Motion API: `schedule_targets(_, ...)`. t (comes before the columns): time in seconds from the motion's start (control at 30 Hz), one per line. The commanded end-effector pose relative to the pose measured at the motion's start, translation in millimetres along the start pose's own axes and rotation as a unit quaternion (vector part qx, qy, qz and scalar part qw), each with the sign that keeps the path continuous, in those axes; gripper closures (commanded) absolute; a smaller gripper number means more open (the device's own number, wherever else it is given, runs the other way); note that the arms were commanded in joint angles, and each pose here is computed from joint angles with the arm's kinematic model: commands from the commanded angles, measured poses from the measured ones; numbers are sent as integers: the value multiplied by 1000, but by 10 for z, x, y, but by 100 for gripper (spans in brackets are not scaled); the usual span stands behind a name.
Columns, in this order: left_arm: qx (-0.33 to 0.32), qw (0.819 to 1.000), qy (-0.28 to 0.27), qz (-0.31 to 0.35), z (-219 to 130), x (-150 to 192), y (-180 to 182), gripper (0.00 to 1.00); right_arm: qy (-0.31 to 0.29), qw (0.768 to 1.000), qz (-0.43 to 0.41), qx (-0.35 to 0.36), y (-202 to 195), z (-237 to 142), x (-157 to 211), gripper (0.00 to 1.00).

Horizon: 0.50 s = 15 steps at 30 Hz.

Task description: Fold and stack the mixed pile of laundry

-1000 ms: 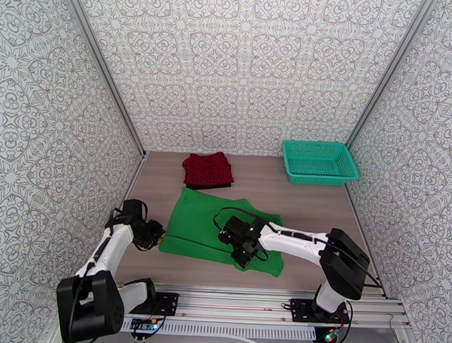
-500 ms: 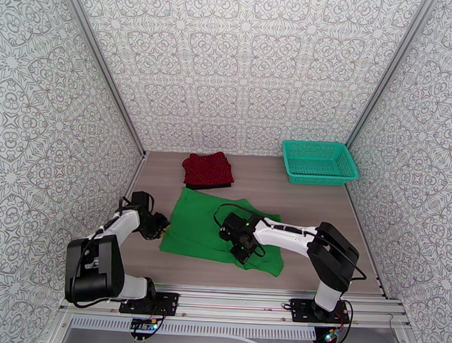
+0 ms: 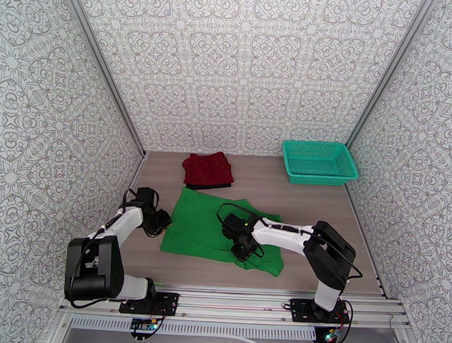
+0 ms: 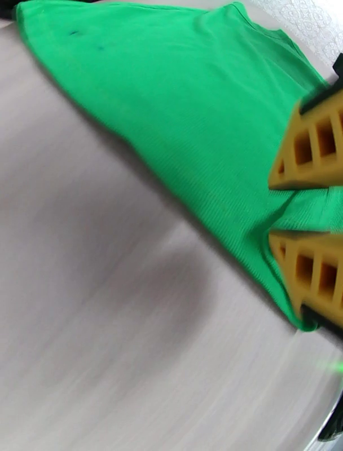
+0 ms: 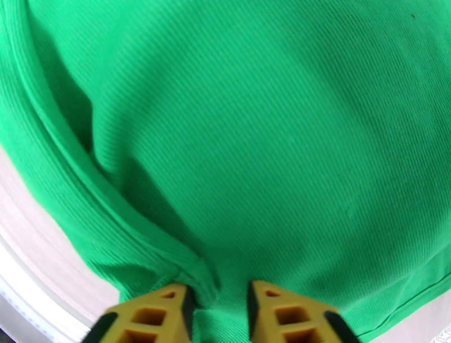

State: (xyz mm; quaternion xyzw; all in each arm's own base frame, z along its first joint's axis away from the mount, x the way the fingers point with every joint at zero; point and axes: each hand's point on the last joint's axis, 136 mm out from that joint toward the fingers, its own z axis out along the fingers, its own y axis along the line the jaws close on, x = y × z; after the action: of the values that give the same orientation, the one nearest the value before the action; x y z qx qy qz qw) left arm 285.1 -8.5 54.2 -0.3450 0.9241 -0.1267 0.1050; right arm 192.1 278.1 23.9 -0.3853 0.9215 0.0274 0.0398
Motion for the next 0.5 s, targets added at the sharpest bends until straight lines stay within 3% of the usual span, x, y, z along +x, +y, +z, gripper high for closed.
schedule_targets(0.0,-29,999,-2,41,-103,98,-11,100,-17,1000,22,10,-60,-164,-30,61)
schedule_targets(0.23,-33,999,17,40,142,322,41,100,-55,996,67,2,-100,-523,99,48)
schedule_targets(0.47,-60,997,24,30,414,259,168,100,-41,983,180,2,-394,-449,424,52)
